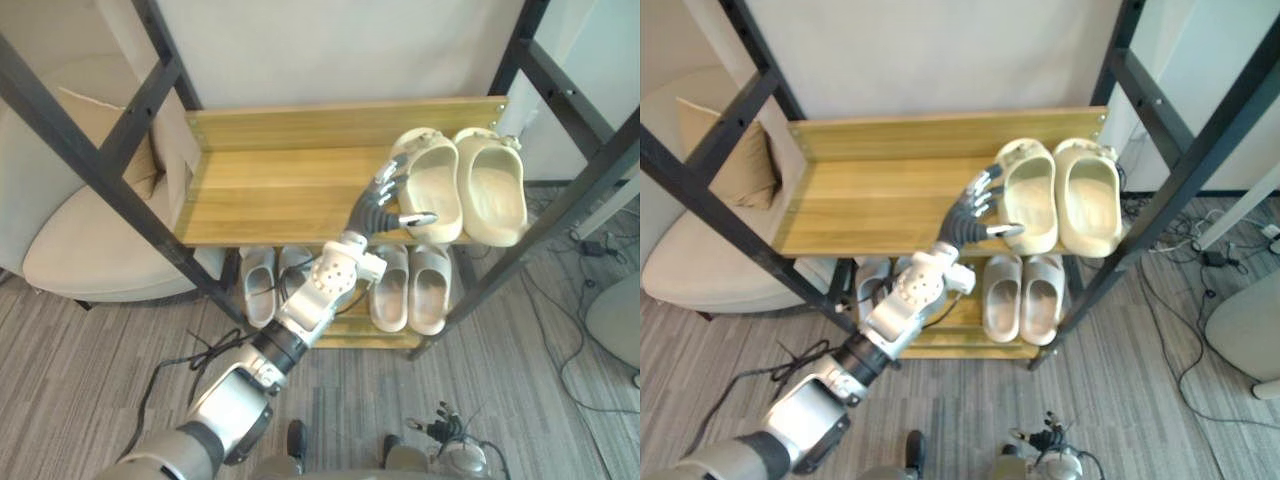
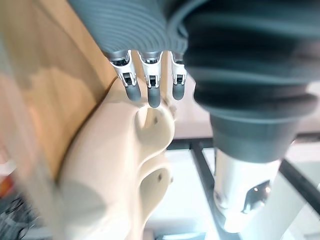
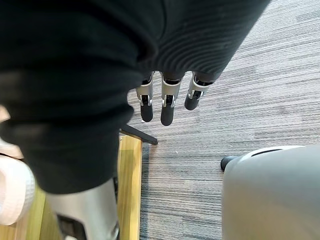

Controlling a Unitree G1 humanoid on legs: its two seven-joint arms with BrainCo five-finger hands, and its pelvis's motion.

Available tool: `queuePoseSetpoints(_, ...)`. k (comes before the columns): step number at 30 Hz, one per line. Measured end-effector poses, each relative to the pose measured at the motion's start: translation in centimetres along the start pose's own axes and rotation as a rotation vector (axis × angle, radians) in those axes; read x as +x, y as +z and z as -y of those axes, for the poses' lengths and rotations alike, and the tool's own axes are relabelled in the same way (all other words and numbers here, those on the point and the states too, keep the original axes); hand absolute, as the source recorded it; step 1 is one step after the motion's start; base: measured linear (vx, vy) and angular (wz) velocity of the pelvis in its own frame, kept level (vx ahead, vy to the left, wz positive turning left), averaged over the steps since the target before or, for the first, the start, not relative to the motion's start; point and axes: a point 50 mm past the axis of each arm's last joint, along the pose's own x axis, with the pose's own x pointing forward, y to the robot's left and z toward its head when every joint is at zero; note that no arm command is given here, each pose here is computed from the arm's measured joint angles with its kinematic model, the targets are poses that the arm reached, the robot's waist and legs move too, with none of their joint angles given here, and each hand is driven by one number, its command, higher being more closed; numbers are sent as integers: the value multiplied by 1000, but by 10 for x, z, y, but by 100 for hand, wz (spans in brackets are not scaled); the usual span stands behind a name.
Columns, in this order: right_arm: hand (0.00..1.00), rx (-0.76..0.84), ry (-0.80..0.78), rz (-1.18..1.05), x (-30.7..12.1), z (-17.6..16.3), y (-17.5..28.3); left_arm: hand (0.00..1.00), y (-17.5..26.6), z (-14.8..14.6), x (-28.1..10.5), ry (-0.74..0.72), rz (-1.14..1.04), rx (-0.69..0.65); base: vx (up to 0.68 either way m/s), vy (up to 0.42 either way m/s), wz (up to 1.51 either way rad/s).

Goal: Organize the slippers on the shoe rack

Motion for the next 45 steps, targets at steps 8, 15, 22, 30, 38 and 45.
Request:
queuePoseSetpoints(8,0,-7,11,-10,0,-1,-2,0,54,-29,-10,17,233,-18,5,1,14)
queuePoseSetpoints(15,0,-20,29,-29,2,-1,-5,0,59,-35,-55,13,305,-134,17,0,10)
queuePoseSetpoints(22,0,-73,59,-55,1,-5,-12,0,28,-32,-105,-24,165,-250,10,-11,10)
queuePoseSetpoints(30,0,-139,78,-64,0,-5,-16,0,-34,-32,-172,61,-163,-369,8,-9,4)
queuePoseSetpoints(38,0,-141,87,-66,-1,-8,-17,0,-111,-56,-242,298,-576,-334,-4,-8,5)
queuePoseSetpoints(45,0,-113,104,-76,-4,-18,-20,0,-163,-79,-298,469,-925,-151,38,-4,1)
